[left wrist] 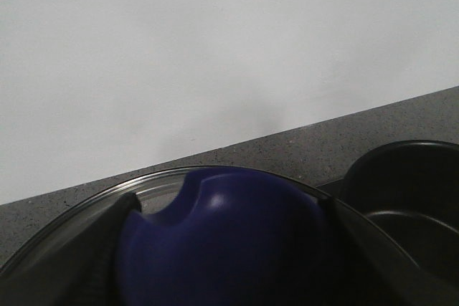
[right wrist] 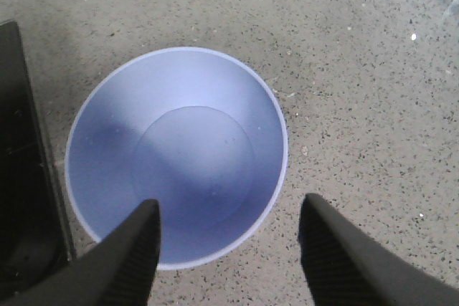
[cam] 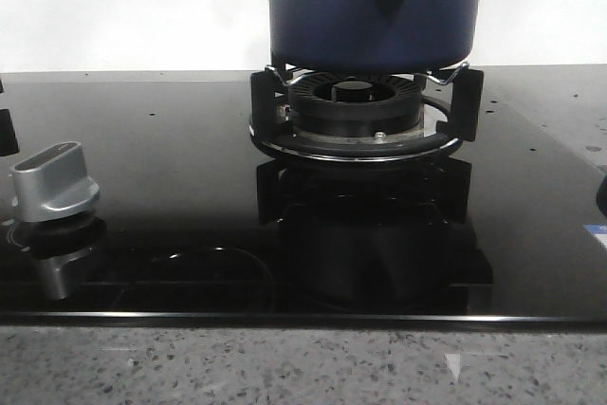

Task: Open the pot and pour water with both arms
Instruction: 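Lower the right gripper and grasp the bowl rim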

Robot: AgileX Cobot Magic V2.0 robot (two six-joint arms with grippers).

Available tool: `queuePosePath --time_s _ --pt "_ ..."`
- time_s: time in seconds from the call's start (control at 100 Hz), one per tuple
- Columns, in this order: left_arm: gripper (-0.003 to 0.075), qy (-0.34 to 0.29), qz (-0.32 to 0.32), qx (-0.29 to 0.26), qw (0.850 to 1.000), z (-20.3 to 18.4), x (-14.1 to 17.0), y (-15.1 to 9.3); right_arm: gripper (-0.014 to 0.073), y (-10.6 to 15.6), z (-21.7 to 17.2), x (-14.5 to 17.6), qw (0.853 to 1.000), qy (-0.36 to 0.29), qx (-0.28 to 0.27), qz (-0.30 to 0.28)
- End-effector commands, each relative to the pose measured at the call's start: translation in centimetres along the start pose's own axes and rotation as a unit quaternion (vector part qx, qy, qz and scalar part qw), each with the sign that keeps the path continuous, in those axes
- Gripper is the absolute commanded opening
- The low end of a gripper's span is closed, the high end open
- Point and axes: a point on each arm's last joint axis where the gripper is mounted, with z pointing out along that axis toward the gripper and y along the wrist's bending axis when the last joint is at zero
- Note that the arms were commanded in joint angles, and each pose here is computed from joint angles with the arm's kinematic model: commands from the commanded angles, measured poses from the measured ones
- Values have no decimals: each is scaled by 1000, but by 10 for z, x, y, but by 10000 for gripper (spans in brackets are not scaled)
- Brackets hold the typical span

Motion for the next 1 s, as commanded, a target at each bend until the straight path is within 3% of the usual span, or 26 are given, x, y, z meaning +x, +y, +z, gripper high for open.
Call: queuePosePath --time_s 0.0,0.38,0.85,0.99 --pt "286 -91 0 2 996 -22 -31 0 384 -2 -2 -15 1000 -26 -2 18" --pt "286 -91 0 2 996 -22 -31 0 384 -4 45 -20 997 60 18 41" --pt "288 -91 0 2 996 -22 -31 0 384 -2 72 -21 994 97 27 38" --pt "338 -92 0 3 996 -23 -31 0 384 -2 75 -21 993 104 29 38"
